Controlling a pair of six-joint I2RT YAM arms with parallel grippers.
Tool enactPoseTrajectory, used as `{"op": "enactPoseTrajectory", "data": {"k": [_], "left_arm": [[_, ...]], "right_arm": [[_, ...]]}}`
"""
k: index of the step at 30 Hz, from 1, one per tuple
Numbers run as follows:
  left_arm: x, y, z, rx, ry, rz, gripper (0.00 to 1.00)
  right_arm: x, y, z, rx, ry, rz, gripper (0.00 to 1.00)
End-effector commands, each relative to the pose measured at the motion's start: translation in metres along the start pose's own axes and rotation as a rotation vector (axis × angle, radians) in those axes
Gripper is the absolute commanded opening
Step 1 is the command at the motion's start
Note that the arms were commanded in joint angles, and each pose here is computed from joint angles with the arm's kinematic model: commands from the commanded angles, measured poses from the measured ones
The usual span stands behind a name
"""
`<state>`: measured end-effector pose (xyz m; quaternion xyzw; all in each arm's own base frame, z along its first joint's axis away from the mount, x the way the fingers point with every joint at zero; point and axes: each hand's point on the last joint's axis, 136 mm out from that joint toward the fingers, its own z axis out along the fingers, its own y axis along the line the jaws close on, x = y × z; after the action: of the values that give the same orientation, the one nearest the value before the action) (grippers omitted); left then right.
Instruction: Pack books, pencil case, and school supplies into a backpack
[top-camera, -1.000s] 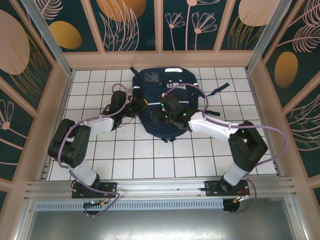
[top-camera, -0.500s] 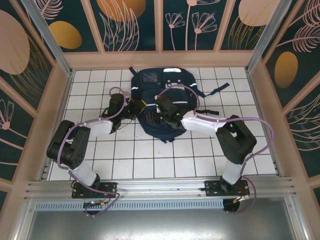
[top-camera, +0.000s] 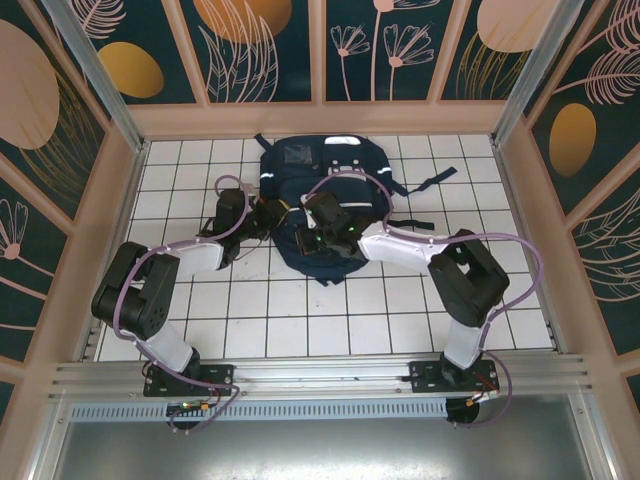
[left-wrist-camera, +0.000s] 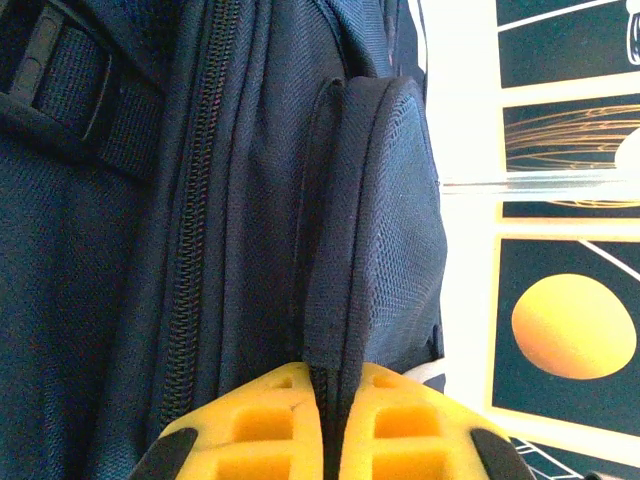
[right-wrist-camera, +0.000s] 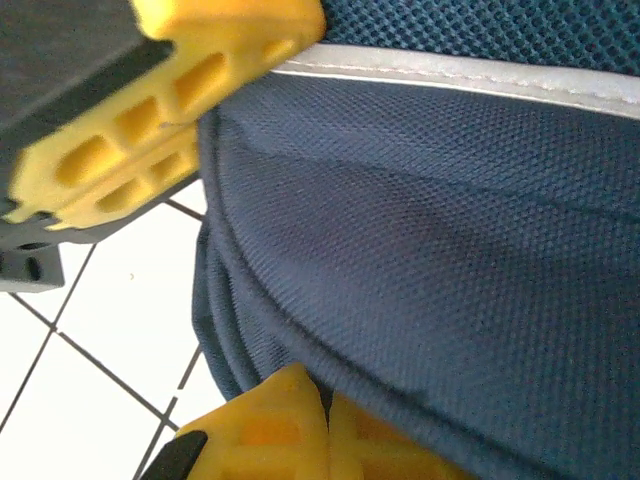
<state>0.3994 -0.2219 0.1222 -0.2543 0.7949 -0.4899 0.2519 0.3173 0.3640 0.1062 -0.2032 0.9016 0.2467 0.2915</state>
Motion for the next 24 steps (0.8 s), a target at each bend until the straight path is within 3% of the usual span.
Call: {"op": "enactPoseTrajectory", "data": {"k": [1, 12, 19, 24], "left_arm": [[-0.009, -0.043, -0.008, 0.124, -0.017, 0.093, 0.00], [-0.022, -0.033, -0.006, 0.060, -0.023, 0.147, 0.00], [-0.036, -0.019, -0.016, -0.001, -0.024, 0.180, 0.00], [-0.046, -0.012, -0.020, -0.051, -0.031, 0.216, 0.00]], "right_arm": [[-0.001, -0.004, -0.023, -0.021, -0.013, 0.011, 0.00], [0.041, -0.075, -0.051, 0.056, 0.073, 0.086, 0.00], [0.060, -0.148, -0.081, 0.327, 0.134, 0.073, 0.00], [0.052, -0.200, -0.112, 0.468, 0.070, 0.168, 0.00]]}}
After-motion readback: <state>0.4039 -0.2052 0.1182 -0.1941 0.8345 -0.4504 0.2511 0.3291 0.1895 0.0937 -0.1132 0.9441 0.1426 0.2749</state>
